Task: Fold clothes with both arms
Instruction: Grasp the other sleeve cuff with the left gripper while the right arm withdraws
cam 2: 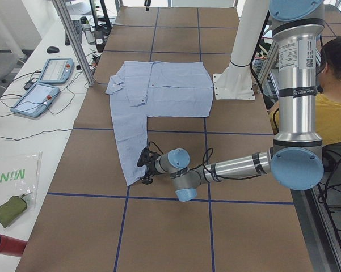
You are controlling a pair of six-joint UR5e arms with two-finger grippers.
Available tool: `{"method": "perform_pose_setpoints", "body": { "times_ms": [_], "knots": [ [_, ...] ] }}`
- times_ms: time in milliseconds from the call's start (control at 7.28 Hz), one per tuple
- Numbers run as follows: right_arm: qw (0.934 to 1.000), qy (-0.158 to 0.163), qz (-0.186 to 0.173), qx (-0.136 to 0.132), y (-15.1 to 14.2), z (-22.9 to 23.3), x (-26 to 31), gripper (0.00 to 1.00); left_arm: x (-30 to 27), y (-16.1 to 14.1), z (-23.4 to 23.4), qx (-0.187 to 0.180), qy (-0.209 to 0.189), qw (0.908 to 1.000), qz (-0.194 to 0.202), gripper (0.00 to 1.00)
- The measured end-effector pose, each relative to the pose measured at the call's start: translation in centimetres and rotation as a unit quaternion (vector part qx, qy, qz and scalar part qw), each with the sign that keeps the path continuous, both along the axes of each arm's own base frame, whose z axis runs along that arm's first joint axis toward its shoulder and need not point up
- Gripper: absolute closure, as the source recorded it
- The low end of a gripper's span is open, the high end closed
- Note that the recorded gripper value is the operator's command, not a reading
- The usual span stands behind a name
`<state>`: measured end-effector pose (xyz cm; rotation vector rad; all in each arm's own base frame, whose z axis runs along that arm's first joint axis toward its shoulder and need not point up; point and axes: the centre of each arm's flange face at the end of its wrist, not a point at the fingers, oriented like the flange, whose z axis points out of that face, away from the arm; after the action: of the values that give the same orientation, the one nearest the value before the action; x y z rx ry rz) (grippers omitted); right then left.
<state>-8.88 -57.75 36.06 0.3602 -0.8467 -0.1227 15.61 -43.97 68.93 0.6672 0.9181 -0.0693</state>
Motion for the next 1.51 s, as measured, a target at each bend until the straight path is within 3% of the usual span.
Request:
{"method": "perform_pose_setpoints", "body": {
  "times_ms": [137,412,549,687,824,1236,1511],
  "knots": [
    [1.0,-0.001,0.0,0.001,0.2,0.3,0.5,0.0,0.5,0.0,0.4,-0.007,0.0,1.0,-0.003,0.15],
    [1.0,-0.001,0.001,0.002,0.4,0.4,0.8,0.0,1.0,-0.5,1.5,-0.016,-0.005,0.9998,-0.005,0.35],
    [1.0,-0.001,0.002,0.002,0.4,0.4,0.8,0.0,1.2,-0.9,1.9,-0.019,-0.007,0.9998,-0.006,0.52],
    [1.0,-0.001,0.002,0.002,0.4,0.4,0.8,0.0,1.6,-1.5,2.2,-0.021,-0.009,0.9997,-0.006,0.84],
    [1.0,-0.002,0.002,0.003,0.4,0.3,0.8,0.0,2.0,-2.0,2.3,-0.023,-0.009,0.9997,-0.007,1.0],
    [1.0,-0.004,0.004,0.005,0.5,-0.1,0.9,0.0,2.4,-2.3,1.3,-0.011,0.002,0.9999,0.004,1.0],
    [1.0,-0.004,0.006,0.006,0.7,-0.3,0.9,0.0,2.6,-2.3,-2.5,0.009,0.038,0.9982,0.046,1.0]
  ]
}}
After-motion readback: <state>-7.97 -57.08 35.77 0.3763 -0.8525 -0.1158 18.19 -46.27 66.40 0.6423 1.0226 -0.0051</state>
